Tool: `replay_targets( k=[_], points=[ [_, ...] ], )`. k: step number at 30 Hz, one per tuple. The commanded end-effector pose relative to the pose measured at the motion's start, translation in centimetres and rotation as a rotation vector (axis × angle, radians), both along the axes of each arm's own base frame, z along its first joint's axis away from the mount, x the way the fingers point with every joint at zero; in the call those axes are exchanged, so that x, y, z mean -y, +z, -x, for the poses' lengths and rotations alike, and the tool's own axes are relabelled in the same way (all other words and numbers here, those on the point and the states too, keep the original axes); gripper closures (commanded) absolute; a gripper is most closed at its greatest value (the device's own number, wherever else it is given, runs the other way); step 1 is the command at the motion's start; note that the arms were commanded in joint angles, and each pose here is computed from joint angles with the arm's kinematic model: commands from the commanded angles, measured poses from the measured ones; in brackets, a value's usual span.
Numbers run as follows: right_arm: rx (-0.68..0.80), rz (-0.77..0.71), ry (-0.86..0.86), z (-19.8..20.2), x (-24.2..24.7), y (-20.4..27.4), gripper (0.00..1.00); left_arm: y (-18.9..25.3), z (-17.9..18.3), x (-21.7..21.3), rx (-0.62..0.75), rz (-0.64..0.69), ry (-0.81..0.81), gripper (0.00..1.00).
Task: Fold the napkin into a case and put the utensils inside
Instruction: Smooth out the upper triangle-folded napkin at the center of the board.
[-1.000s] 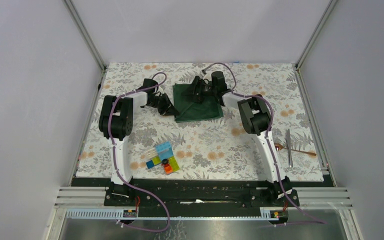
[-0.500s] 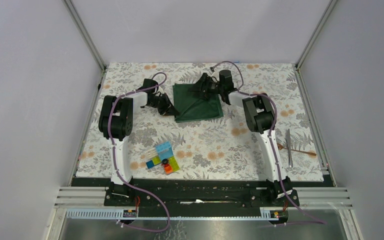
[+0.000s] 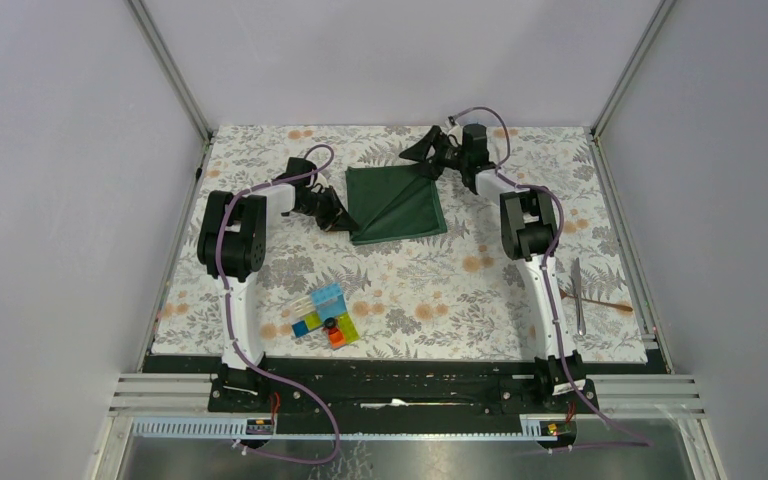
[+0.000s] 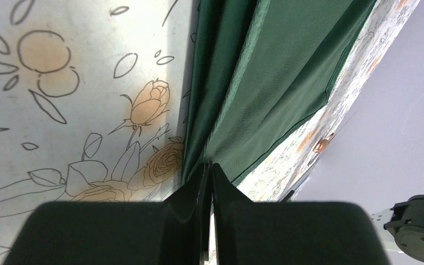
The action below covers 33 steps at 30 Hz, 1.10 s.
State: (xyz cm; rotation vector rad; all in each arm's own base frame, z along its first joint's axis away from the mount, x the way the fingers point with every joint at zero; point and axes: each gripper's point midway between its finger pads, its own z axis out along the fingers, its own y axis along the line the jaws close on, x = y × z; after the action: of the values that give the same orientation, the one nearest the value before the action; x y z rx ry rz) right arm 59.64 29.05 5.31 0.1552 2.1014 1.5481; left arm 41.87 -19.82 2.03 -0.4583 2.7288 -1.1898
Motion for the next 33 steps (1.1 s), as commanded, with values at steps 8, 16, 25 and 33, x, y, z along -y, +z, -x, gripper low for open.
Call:
replay_targets(
  k=[8,16,25,33],
  points=[
    [-0.119,0.121,-0.261,-4.6,6.6,-3.5,0.16,-2.7,2.4,-0.8,-0.086,-0.096,-0.012,0.93],
    [-0.022,0.147,-0.295,-7.1,7.9,2.5,0.16,-0.2,1.0,-0.1,-0.028,-0.075,-0.027,0.89],
    [0.024,0.289,-0.236,-2.4,10.9,8.9,0.12,8.1,-1.1,1.0,0.125,0.013,-0.041,0.68],
    [-0.044,0.109,-0.114,8.8,6.5,8.5,0.13,13.2,-9.5,1.8,0.315,0.091,0.018,0.76]
  ],
)
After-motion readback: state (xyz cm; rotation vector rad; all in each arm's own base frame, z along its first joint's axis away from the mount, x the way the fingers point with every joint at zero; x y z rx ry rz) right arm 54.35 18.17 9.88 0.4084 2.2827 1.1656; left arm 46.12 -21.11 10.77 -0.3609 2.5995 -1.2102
